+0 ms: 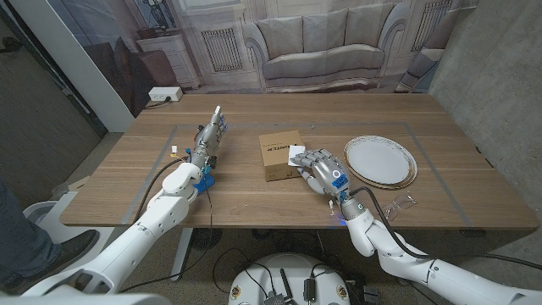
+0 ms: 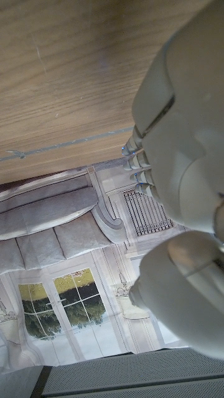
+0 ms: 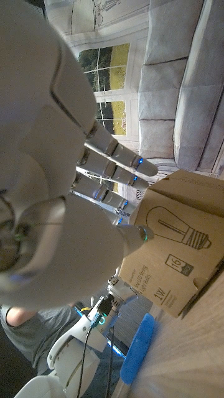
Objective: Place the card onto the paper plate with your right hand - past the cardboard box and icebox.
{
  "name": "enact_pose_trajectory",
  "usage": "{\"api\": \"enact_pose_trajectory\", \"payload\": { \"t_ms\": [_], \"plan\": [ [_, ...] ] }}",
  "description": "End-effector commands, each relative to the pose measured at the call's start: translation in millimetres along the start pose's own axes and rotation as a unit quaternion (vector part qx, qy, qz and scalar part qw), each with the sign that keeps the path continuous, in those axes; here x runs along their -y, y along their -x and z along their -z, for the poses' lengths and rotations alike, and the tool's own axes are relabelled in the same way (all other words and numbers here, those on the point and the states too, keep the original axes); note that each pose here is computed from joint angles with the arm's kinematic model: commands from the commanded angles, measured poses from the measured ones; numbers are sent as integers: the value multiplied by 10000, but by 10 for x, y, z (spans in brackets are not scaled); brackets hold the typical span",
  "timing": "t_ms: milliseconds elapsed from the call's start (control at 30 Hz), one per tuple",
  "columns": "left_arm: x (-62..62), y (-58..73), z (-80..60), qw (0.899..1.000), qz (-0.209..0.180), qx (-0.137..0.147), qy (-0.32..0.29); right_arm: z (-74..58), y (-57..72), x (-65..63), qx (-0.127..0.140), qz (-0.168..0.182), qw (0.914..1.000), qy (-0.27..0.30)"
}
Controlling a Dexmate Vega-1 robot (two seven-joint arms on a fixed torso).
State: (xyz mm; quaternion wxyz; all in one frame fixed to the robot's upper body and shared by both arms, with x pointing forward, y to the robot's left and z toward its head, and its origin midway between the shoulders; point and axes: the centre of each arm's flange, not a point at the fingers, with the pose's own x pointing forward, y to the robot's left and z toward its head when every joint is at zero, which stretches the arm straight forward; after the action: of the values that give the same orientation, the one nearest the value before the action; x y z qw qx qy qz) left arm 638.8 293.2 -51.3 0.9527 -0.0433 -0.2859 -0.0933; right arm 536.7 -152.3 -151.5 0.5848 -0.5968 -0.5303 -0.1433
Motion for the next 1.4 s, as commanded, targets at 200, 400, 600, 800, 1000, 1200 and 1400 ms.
{"api": "enact_pose_trajectory", "payload": {
  "t_ms": [200,400,600,800,1000,1200,1400],
  "plan": [
    [2,-18,22,10000,-11,-9,25,33,-51,37,-1,365,9993,-127],
    [-7,-27,25,10000,-13,-9,32,35,-54,46,-4,461,9987,-193],
    [-10,-36,31,10000,-6,-8,37,34,-58,58,21,507,9984,-255],
    [-11,-39,37,10000,-19,-12,41,34,-64,68,34,519,9982,-283],
    [5,-50,23,10000,-17,-8,26,43,-65,77,19,506,9983,-274],
    [27,-72,-9,10000,-1,16,2,57,-68,102,15,529,9982,-271],
    [52,-93,-21,10000,26,13,-16,65,-64,134,0,549,9981,-290]
  ]
}}
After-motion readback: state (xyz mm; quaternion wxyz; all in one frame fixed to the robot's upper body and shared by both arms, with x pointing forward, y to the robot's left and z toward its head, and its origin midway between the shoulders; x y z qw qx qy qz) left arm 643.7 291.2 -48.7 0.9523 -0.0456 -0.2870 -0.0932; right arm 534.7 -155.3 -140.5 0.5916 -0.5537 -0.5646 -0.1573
